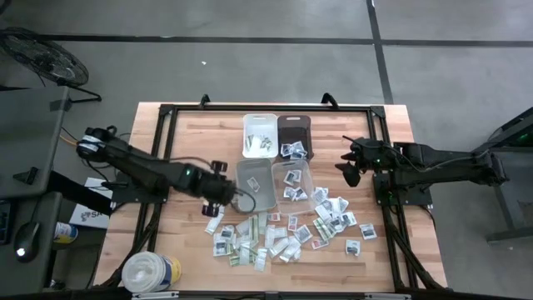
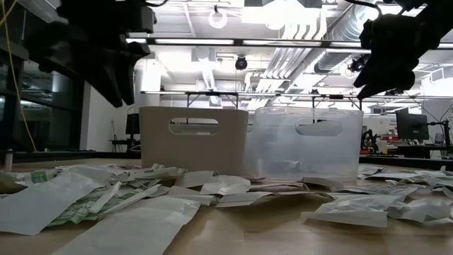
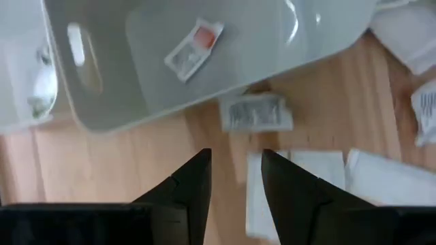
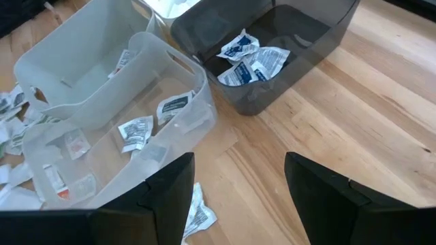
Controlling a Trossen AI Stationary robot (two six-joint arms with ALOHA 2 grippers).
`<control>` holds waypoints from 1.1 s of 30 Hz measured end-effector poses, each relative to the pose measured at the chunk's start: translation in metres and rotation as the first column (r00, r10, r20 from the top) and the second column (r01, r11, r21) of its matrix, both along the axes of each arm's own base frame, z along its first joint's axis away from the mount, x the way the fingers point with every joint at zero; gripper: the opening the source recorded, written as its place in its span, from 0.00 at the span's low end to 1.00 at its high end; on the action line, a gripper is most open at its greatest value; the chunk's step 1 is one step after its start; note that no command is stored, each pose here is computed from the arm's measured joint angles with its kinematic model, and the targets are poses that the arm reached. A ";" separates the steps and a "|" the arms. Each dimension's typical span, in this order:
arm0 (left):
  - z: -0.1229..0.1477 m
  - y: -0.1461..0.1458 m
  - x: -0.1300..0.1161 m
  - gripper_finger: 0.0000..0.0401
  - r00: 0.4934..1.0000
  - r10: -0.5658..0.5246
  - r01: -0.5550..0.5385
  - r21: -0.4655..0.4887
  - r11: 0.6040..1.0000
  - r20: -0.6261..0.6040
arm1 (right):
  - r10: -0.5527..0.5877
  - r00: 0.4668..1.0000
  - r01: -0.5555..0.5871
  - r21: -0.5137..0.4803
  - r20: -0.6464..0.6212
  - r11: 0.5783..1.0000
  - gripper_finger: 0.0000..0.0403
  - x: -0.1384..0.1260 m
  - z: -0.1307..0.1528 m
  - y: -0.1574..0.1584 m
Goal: Pick & Place First Aid Supplies
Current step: Put the orange ointment pack into the gray bin
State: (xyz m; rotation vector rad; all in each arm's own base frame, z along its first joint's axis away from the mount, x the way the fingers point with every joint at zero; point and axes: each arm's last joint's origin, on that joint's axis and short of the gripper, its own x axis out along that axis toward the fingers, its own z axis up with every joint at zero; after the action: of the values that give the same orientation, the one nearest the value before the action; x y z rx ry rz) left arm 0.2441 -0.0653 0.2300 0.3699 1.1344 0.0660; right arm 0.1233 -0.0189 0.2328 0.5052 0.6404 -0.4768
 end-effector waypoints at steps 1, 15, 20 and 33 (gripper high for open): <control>-0.005 -0.004 -0.001 0.32 1.000 -0.006 0.006 0.012 1.000 0.029 | 0.004 1.000 -0.004 0.004 0.000 1.000 0.55 0.000 0.000 0.000; -0.048 -0.015 -0.009 0.56 0.985 0.036 -0.025 -0.066 0.998 0.166 | 0.039 0.999 -0.039 0.021 0.001 0.999 0.55 0.000 0.000 0.001; -0.052 -0.015 -0.007 0.57 0.985 -0.002 0.008 -0.031 0.999 0.170 | 0.047 0.999 -0.047 0.028 0.001 0.999 0.55 0.000 0.000 0.002; -0.085 -0.022 0.010 0.57 0.994 -0.067 0.066 0.014 0.998 0.086 | 0.051 0.999 -0.052 0.045 0.006 0.998 0.55 0.000 0.000 0.002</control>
State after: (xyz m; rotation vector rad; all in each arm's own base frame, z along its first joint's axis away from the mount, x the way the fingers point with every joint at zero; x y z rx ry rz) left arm 0.2545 -0.0876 0.1450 0.4108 1.0355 0.0291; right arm 0.1237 -0.0170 0.2326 0.5315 0.6595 -0.4130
